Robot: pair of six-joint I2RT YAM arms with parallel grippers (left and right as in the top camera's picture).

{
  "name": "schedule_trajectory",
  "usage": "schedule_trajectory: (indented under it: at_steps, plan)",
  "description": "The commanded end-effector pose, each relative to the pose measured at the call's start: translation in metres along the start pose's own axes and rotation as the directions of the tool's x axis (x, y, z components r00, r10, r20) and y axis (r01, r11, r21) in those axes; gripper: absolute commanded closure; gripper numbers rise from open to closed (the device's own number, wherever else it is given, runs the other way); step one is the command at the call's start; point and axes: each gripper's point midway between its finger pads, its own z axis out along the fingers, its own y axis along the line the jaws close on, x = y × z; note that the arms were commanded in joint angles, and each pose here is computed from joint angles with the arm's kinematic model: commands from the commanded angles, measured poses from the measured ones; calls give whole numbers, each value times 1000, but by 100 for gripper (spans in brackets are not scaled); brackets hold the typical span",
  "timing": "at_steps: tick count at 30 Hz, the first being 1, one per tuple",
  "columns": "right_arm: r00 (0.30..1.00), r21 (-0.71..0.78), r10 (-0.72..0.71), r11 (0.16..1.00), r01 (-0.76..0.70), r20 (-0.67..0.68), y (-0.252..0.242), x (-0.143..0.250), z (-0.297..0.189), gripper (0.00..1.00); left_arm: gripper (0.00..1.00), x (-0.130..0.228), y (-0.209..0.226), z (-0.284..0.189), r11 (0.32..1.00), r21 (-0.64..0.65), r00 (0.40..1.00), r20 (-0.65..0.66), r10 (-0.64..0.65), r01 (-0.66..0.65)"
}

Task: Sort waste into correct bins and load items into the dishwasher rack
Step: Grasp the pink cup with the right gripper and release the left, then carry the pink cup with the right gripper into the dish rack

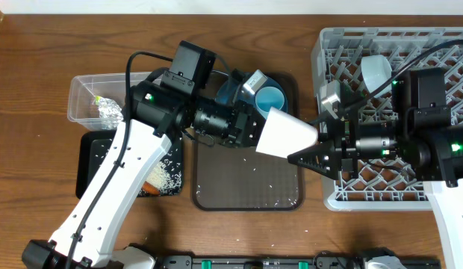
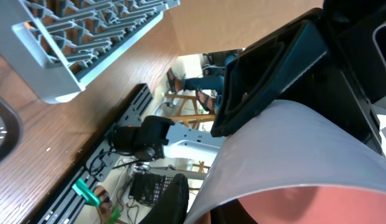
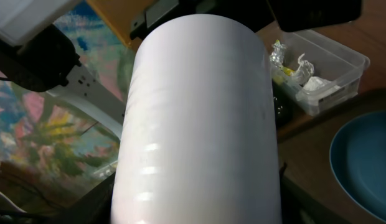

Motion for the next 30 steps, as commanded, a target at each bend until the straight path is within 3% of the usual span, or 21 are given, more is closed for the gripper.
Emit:
schedule_trajectory:
  at_steps: [1,4,8,17,21,24,30]
  plan:
    - [997,-101,-45,994,51,64,23,-16,-2,49,86,-6,38,3,983,-184,999,42,-17,25]
    - [997,-101,-45,994,51,64,23,-16,-2,49,83,-10,49,1,969,-247,998,66,-13,29]
    - [997,-101,-49,993,56,66,23,-17,-2,49,69,-14,59,-2,951,-306,996,89,-6,34]
    - [997,-99,-39,994,46,67,22,-18,-2,49,62,-23,75,-16,923,-380,990,144,-3,59]
    - [997,-90,-40,995,46,63,21,-17,-2,50,53,-34,89,-36,899,-426,978,209,-11,102]
    - [999,-43,-7,999,9,40,13,-14,-1,51,46,-40,100,-51,877,-461,967,256,-17,138]
    - [999,93,34,995,-33,-8,-11,-6,-2,52,43,-43,108,-63,859,-484,957,290,-26,170]
